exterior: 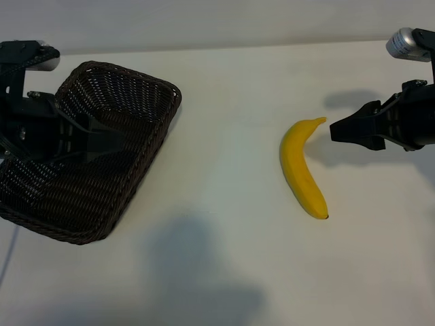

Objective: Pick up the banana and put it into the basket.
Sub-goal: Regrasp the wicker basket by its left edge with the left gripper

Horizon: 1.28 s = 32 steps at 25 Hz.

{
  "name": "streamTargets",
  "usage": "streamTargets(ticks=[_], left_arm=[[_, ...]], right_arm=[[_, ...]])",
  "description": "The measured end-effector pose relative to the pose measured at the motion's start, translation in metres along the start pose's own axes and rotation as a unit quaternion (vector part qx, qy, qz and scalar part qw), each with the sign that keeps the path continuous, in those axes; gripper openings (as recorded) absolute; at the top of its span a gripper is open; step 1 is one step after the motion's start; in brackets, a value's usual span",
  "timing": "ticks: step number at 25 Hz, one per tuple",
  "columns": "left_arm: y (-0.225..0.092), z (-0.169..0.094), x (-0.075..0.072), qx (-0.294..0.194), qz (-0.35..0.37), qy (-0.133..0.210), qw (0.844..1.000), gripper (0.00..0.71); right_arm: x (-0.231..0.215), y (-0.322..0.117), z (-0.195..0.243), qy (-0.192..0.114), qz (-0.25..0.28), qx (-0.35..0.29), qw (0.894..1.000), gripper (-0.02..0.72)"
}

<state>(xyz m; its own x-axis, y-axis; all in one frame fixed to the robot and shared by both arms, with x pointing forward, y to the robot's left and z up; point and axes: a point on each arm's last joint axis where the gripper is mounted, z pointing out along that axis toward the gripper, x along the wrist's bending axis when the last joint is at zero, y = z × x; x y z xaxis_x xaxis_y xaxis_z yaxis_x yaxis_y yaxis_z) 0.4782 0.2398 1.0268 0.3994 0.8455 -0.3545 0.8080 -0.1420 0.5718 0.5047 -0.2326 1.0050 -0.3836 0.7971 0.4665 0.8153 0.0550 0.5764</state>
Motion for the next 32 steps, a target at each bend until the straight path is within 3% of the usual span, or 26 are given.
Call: streamTargets(ticks=[25,28,32], left_arm=[[0.002,-0.001,0.002,-0.003,-0.024,0.011,1.000,0.529],[0.006,-0.007,0.005,0.015,-0.024,0.039,0.999,0.529],[0.017,-0.022,0.011,0.045,-0.030,0.106,0.993,0.529]], right_arm=[[0.000,0.000,0.000,-0.001,-0.001,0.000,1.000,0.595],[0.000,0.000,0.000,0.000,-0.002,0.001,1.000,0.595],[0.000,0.000,0.000,0.001,-0.002,0.001,1.000,0.595]])
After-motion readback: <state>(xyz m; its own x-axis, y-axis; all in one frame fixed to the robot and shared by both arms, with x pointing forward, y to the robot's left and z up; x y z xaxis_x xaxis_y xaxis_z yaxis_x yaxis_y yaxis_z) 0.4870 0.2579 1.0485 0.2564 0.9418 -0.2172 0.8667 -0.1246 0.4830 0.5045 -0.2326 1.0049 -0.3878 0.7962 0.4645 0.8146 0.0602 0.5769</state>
